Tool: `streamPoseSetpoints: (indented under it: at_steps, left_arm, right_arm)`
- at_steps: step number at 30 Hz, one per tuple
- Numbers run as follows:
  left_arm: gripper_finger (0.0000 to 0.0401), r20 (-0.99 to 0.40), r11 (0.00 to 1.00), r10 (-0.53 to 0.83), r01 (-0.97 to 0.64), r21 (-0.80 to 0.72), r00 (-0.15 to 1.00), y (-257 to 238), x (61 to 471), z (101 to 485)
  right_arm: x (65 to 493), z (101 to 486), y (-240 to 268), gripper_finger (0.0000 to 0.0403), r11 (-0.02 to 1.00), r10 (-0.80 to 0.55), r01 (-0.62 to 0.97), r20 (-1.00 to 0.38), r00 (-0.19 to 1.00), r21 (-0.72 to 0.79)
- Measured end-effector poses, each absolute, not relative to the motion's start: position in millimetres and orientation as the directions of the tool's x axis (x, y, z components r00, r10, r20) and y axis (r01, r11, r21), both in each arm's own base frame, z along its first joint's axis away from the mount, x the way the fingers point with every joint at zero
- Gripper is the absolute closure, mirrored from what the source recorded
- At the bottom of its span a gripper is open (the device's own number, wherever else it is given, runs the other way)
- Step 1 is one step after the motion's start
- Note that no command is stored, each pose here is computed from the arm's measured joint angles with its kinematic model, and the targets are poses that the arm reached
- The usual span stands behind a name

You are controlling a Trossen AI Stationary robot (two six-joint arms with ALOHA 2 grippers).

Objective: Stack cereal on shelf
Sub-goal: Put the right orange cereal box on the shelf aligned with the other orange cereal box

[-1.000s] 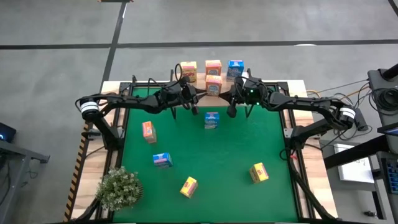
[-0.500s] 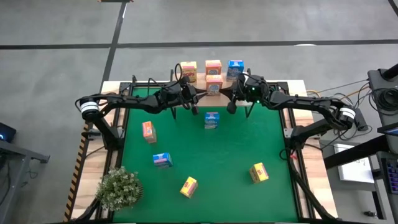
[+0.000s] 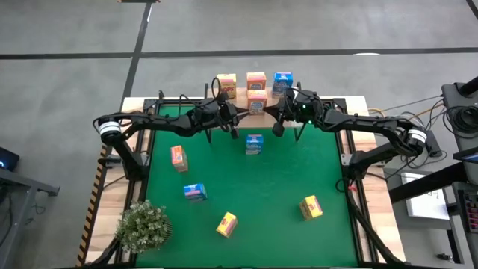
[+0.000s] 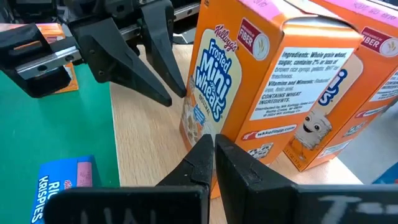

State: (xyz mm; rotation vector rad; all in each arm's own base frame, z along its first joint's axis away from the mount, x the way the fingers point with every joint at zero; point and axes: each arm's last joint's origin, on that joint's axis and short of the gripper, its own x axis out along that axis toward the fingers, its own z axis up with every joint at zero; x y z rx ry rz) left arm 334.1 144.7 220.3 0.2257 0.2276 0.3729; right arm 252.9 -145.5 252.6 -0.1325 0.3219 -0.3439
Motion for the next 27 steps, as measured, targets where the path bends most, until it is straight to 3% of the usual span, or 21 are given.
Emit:
streamPoseSetpoints:
  at_steps: [27]
  left_arm:
    - [0.0363,-0.170,0.881,0.439,-0.385,0.275,0.882,149.4,332.8,219.8]
  right_arm:
    - [260.1,244.3,-151.0,0.0394,0.917,-0.386,0.333,-0.279,0.879,-0.217]
